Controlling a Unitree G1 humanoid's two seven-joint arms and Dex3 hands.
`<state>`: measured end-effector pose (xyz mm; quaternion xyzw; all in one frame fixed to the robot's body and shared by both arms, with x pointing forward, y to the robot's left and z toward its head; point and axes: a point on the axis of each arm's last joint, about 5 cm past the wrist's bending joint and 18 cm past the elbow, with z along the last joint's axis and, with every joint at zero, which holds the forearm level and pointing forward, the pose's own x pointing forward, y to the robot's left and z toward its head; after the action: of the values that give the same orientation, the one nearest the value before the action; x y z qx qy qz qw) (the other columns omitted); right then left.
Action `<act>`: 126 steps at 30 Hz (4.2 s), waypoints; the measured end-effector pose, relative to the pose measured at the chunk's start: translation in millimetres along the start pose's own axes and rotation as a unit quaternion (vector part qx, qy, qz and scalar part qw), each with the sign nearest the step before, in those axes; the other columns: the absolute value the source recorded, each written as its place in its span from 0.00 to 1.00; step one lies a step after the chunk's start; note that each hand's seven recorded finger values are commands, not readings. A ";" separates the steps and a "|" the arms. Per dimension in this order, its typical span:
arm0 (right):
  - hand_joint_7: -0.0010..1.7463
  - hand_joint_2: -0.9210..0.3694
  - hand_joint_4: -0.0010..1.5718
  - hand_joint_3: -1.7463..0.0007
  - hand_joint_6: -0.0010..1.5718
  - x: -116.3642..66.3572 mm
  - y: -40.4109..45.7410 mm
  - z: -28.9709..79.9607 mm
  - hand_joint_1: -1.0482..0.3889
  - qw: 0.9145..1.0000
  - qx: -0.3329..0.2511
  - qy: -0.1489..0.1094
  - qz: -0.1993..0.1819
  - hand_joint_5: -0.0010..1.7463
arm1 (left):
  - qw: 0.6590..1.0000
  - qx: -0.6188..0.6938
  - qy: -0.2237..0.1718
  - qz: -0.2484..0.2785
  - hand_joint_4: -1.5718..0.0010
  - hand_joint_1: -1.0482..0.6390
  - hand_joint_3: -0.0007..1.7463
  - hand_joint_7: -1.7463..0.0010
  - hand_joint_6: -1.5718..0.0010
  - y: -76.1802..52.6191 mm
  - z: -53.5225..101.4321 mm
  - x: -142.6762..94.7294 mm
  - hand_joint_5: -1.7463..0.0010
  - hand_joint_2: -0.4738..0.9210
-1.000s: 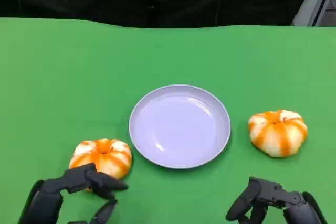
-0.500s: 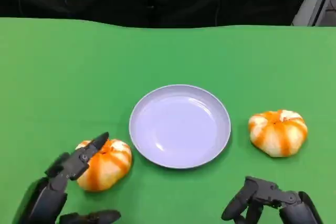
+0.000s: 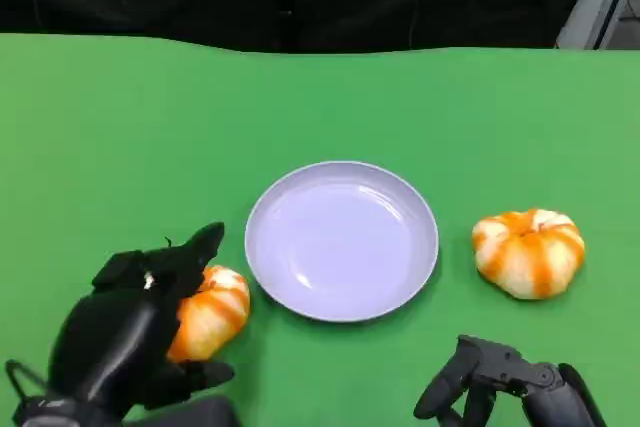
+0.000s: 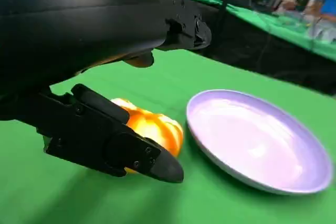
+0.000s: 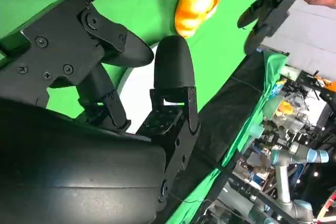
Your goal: Grasp the bread from the table and place it into the plate.
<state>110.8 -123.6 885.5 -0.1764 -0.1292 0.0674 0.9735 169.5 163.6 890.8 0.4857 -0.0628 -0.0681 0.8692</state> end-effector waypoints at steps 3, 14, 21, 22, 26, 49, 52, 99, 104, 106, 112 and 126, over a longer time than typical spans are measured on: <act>0.66 0.37 0.52 0.38 0.54 -0.1 0.4 0.1 0.60 1.000 -0.004 0.000 0.000 0.99 | 1.000 0.016 0.010 -0.010 0.96 0.28 0.00 0.99 0.89 0.2 2.4 3.8 0.74 0.98; 0.66 0.37 0.51 0.39 0.55 -0.1 1.6 1.8 0.60 1.000 -0.010 -0.003 -0.004 0.95 | 0.985 0.122 0.068 -0.099 0.72 0.31 0.00 0.99 0.77 -8.8 11.0 36.7 0.85 0.99; 0.65 0.37 0.52 0.39 0.55 -0.2 1.7 2.1 0.59 1.000 -0.010 -0.004 -0.005 0.94 | 0.976 0.143 0.088 -0.140 0.60 0.38 0.01 0.99 0.69 -18.5 4.8 41.5 0.68 1.00; 0.65 0.37 0.52 0.39 0.55 -0.2 1.7 2.1 0.59 1.000 -0.010 -0.004 -0.005 0.94 | 0.976 0.143 0.083 -0.142 0.62 0.39 0.01 0.99 0.67 -19.4 4.1 42.6 0.54 1.00; 0.65 0.37 0.52 0.40 0.55 -0.5 1.6 2.0 0.59 1.000 -0.010 -0.003 -0.005 0.94 | 0.983 0.123 0.060 -0.121 0.58 0.51 0.03 0.95 0.43 -23.0 -4.6 42.7 0.05 1.00; 0.65 0.37 0.52 0.39 0.55 0.9 2.0 1.5 0.60 1.000 -0.010 -0.005 -0.008 0.96 | 0.973 0.007 -0.128 0.193 0.38 0.55 0.92 0.13 0.45 -36.6 -37.5 24.8 0.00 0.45; 0.65 0.38 0.51 0.38 0.55 1.3 2.4 1.6 0.60 1.000 -0.009 -0.006 -0.007 0.96 | 0.966 -0.008 -0.155 0.209 0.38 0.55 0.96 0.15 0.44 -36.7 -34.7 24.8 0.00 0.42; 0.68 0.45 0.48 0.29 0.53 -5.9 8.8 10.0 0.68 1.000 0.018 -0.016 0.002 0.88 | 0.989 0.045 -0.116 -0.075 1.00 0.25 0.19 0.99 0.94 -45.9 50.7 75.4 0.97 1.00; 0.68 0.45 0.49 0.28 0.53 -5.4 8.8 10.1 0.67 1.000 0.018 -0.017 0.002 0.88 | 0.988 0.055 -0.109 -0.099 1.00 0.19 0.23 1.00 0.98 -37.3 52.9 72.4 1.00 1.00; 0.68 0.46 0.49 0.28 0.53 -5.3 8.9 10.2 0.67 1.000 0.018 -0.017 0.002 0.88 | 0.987 0.055 -0.112 -0.104 1.00 0.17 0.24 1.00 0.99 -34.8 54.7 72.3 1.00 1.00; 0.65 0.44 0.52 0.31 0.55 -3.6 9.1 10.3 0.63 1.000 0.002 -0.022 -0.001 0.90 | 0.986 0.051 -0.112 -0.113 1.00 0.16 0.27 1.00 1.00 -31.0 52.8 67.7 1.00 1.00; 0.62 0.41 0.52 0.36 0.57 -1.0 10.4 10.3 0.64 0.999 -0.022 -0.024 0.000 0.92 | 0.989 -0.067 -0.121 -0.054 0.78 0.30 0.18 0.93 0.83 7.3 26.7 37.4 0.88 1.00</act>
<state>106.1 -110.7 890.8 -0.1966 -0.1536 0.0683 0.9660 202.0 138.4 912.5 0.4168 -0.1368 -0.1776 0.8809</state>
